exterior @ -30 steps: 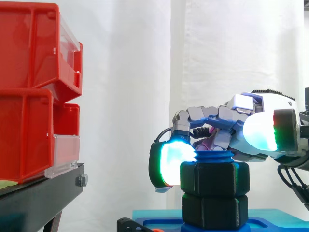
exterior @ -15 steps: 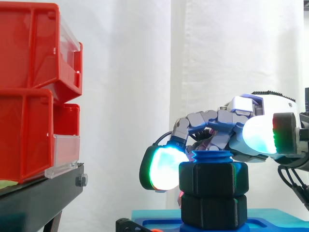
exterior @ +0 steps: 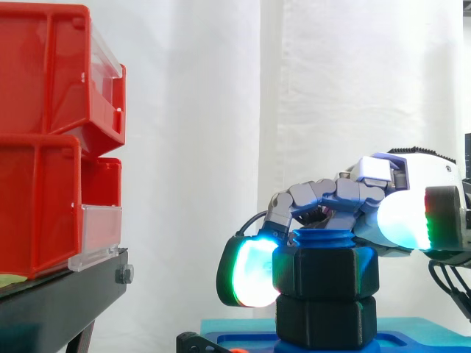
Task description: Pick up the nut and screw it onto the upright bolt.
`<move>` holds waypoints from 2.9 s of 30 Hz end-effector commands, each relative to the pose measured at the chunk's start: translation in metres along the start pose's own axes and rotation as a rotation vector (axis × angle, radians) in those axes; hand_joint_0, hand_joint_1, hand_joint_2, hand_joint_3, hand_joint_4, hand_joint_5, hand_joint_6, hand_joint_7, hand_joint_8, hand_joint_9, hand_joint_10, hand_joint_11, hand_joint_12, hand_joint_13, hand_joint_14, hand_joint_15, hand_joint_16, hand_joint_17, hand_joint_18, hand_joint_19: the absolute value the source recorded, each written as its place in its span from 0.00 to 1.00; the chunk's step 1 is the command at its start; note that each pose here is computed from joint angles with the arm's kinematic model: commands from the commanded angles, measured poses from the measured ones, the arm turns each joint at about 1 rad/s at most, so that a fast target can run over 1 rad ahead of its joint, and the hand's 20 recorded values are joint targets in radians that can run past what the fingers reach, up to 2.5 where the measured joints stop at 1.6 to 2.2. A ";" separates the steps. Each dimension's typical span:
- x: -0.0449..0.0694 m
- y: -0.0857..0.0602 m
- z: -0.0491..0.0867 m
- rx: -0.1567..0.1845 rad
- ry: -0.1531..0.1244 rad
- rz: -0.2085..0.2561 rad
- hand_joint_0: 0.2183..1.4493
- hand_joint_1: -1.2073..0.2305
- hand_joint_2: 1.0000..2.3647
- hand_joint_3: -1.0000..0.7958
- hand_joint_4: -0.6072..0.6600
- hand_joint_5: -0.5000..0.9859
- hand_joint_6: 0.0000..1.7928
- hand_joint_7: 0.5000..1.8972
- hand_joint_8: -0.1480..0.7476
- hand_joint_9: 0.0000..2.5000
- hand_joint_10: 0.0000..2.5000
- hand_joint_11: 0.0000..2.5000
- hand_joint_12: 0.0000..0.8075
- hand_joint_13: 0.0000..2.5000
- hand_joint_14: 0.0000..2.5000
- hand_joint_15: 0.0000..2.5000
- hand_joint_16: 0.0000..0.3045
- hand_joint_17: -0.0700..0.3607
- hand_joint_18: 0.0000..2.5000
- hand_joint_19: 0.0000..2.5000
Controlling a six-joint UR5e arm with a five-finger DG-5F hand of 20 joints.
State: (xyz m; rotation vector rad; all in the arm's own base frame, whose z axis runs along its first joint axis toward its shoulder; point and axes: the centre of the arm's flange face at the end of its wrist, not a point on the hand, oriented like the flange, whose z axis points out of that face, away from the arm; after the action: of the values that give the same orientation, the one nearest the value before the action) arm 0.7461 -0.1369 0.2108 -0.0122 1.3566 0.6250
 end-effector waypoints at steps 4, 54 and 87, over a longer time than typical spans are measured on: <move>0.003 0.002 0.000 0.001 0.008 0.004 0.19 0.68 0.00 0.28 0.68 0.29 0.28 0.33 0.49 0.38 0.00 0.02 0.39 0.26 0.00 0.00 0.10 0.32 0.16 0.00; -0.003 -0.007 -0.006 0.008 0.000 -0.001 0.15 0.45 0.00 0.28 0.66 0.36 0.29 0.64 0.50 0.48 0.00 0.04 0.41 0.31 0.00 0.00 0.11 0.34 0.22 0.00; -0.002 -0.003 -0.003 0.007 0.000 -0.003 0.24 0.38 0.00 0.28 0.63 0.35 0.32 0.58 0.45 0.47 0.00 0.06 0.34 0.28 0.00 0.00 0.09 0.30 0.19 0.00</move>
State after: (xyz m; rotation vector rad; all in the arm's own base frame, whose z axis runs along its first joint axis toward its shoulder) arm 0.7441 -0.1426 0.2104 -0.0074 1.3592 0.6197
